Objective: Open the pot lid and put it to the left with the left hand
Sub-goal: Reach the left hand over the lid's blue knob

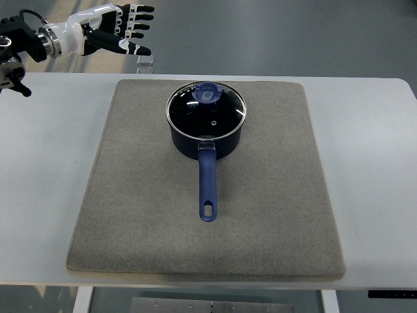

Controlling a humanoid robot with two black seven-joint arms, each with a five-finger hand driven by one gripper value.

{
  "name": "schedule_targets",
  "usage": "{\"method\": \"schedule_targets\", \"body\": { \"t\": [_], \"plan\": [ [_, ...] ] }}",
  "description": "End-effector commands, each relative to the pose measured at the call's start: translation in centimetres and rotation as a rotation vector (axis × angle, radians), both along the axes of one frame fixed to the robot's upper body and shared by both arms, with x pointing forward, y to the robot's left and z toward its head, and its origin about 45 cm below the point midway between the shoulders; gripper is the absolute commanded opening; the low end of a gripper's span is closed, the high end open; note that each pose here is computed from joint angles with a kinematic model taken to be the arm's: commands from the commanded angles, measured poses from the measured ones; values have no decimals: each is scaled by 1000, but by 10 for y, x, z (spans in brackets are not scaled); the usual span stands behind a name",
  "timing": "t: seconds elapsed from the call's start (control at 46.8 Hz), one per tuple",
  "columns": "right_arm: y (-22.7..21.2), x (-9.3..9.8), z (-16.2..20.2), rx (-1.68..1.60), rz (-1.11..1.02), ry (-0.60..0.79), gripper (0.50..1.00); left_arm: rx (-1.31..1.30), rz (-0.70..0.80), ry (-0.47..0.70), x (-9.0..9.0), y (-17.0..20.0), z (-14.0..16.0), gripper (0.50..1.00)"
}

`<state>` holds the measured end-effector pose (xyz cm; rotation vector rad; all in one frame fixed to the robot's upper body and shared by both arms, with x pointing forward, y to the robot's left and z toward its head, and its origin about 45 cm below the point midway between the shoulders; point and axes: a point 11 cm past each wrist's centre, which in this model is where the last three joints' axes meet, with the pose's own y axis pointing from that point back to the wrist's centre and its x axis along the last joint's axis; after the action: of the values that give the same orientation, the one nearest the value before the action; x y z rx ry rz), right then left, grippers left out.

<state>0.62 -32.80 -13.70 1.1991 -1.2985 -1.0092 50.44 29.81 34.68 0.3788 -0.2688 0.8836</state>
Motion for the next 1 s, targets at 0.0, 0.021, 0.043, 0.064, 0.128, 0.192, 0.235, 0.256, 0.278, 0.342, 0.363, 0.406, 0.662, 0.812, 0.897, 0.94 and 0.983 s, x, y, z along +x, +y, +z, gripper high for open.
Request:
{"method": "schedule_targets", "body": {
  "t": [0.0, 0.021, 0.043, 0.064, 0.128, 0.192, 0.235, 0.256, 0.278, 0.342, 0.363, 0.406, 0.662, 0.812, 0.897, 0.94, 0.983],
  "plan": [
    [0, 0, 0, 0, 1, -1, 917, 93, -51, -38, -2, -12, 5, 990],
    [0, 0, 0, 0, -1, -1, 915, 111, -65, -50, -2, -15, 7, 990],
    [0, 0, 0, 0, 1, -1, 917, 128, -79, -59, -3, -18, 8, 990],
    [0, 0, 0, 0, 1, -1, 915, 144, -95, -69, -4, -22, 9, 990],
    [0, 0, 0, 0, 1, -1, 915, 197, -148, -94, -10, -34, 9, 990],
    [0, 0, 0, 0, 1, -1, 917, 268, -198, -117, -18, -40, 11, 990],
    [0, 0, 0, 0, -1, 1, 915, 326, -229, -132, -23, -44, 10, 990],
    [0, 0, 0, 0, 1, 1, 917, 359, -247, -136, -25, -47, 8, 990],
    [0, 0, 0, 0, 1, -1, 915, 393, -264, -140, -27, -51, 6, 990],
    [0, 0, 0, 0, 1, 0, 915, 485, -310, -156, -30, -60, 1, 990],
    [0, 0, 0, 0, -1, -1, 917, 507, -320, -163, -31, -62, 1, 990],
    [0, 0, 0, 0, 1, 1, 917, 539, -330, -178, -31, -65, 4, 990],
    [0, 0, 0, 0, 2, 0, 915, 761, -382, -235, -25, -77, 17, 990],
    [0, 0, 0, 0, 1, -1, 915, 823, -419, -257, -23, -94, 20, 990],
    [0, 0, 0, 0, -1, -1, 917, 823, -439, -276, -24, -108, 24, 990],
    [0, 0, 0, 0, -1, -1, 915, 827, -451, -280, -24, -114, 23, 990],
    [0, 0, 0, 0, -1, -1, 915, 842, -466, -288, -24, -121, 23, 990]
  ]
}}
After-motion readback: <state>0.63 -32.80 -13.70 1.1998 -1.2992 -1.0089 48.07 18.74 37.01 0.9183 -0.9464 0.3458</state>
